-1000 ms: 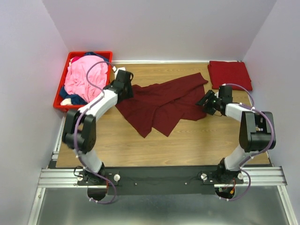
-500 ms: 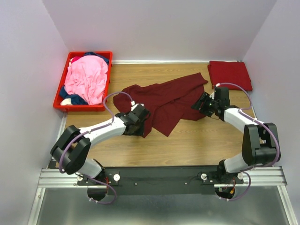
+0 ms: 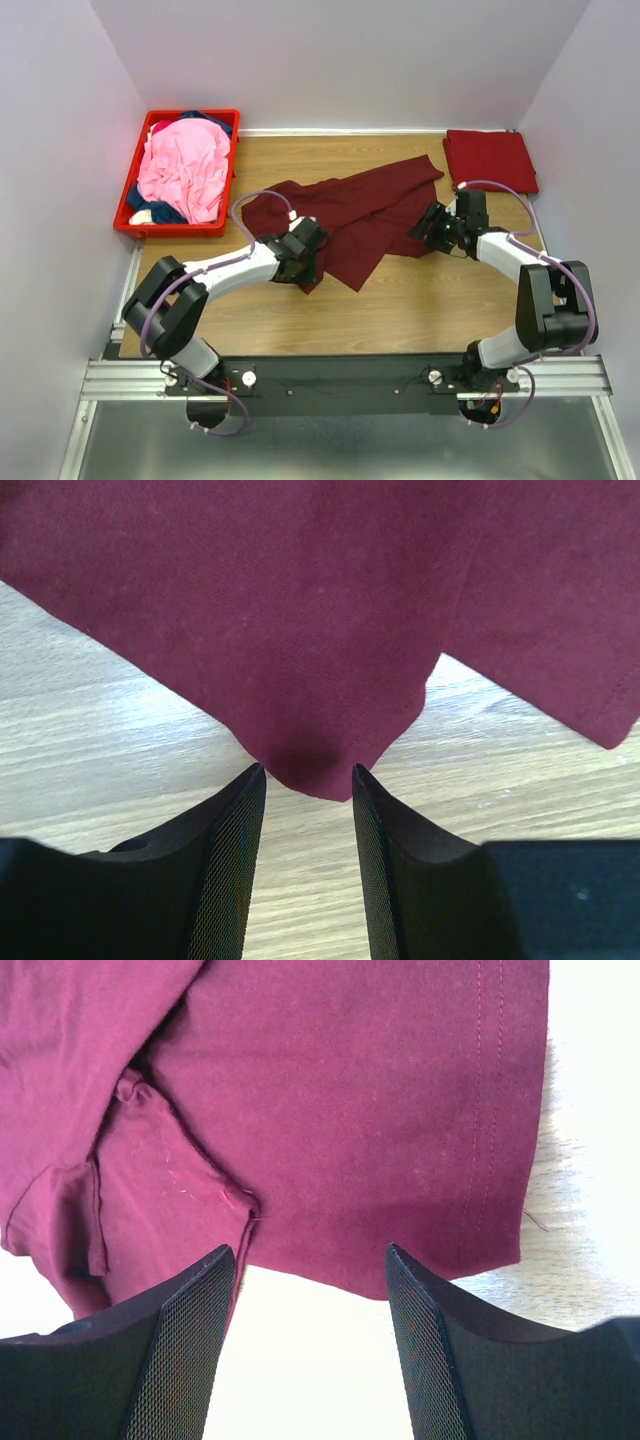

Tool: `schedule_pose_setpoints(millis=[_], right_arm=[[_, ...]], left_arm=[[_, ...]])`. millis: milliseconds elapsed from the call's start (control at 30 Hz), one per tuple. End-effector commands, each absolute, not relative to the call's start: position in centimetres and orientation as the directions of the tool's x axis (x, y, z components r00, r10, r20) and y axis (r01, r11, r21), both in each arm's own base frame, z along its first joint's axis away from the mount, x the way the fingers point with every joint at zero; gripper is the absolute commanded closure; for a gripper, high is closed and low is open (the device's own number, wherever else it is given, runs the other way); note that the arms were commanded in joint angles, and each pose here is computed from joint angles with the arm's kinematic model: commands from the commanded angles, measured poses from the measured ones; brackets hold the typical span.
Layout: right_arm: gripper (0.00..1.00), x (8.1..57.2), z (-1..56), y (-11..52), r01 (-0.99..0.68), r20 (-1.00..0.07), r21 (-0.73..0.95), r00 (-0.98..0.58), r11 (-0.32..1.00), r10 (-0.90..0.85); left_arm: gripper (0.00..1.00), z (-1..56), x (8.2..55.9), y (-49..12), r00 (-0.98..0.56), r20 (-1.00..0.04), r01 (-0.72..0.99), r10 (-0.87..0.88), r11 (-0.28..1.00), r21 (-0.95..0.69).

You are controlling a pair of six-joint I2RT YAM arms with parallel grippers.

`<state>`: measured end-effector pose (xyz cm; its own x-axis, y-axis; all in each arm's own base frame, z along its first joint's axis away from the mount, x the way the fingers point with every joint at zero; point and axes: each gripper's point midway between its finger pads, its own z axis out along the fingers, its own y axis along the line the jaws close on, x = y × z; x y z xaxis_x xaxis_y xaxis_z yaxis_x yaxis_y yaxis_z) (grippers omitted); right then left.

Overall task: Fold and stack the t-shirts
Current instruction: Flatten the tshirt out

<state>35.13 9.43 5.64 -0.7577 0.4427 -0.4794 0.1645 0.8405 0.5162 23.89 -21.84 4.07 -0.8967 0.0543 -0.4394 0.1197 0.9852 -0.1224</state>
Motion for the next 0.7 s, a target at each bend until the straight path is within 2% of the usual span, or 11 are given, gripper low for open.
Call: schedule_pose_setpoints(millis=[0,233,300,400,433,533,667], right_arm=[[0.31,34.4,5.2,9.4,0.159,-0.471,0.503,-0.773,0.85,0.424],[0.31,34.6,5.1,9.7,0.158,-0.459,0.512,-0.78,0.844,0.424],[0.31,34.6,5.1,9.7,0.159,-0.461,0.512,-0.778,0.844,0.426],[0.31,34.7,5.3,9.5,0.16,-0.47,0.509,-0.772,0.846,0.429],[0.31,34.8,5.4,9.5,0.163,-0.474,0.505,-0.768,0.847,0.43],[0.31,35.5,5.8,8.8,0.187,-0.496,0.489,-0.744,0.852,0.447],[0.31,37.1,7.2,7.4,0.231,-0.551,0.46,-0.683,0.857,0.48]], left_arm=[[0.52,2.5,23.0,-21.8,-0.911,-0.404,0.142,0.085,0.983,-0.114],[0.52,-0.1,22.2,-21.7,-0.928,-0.342,0.176,0.146,0.983,-0.058],[0.61,-0.4,22.1,-21.6,-0.929,-0.334,0.18,0.156,0.983,-0.039],[0.95,-0.6,21.7,-21.2,-0.931,-0.328,0.18,0.16,0.983,-0.031],[1.0,-0.5,21.6,-21.1,-0.931,-0.327,0.178,0.159,0.984,-0.029],[1.0,0.8,22.1,-20.8,-0.921,-0.363,0.163,0.144,0.986,-0.021],[1.0,5.9,24.3,-20.4,-0.868,-0.482,0.139,0.118,0.99,-0.009]])
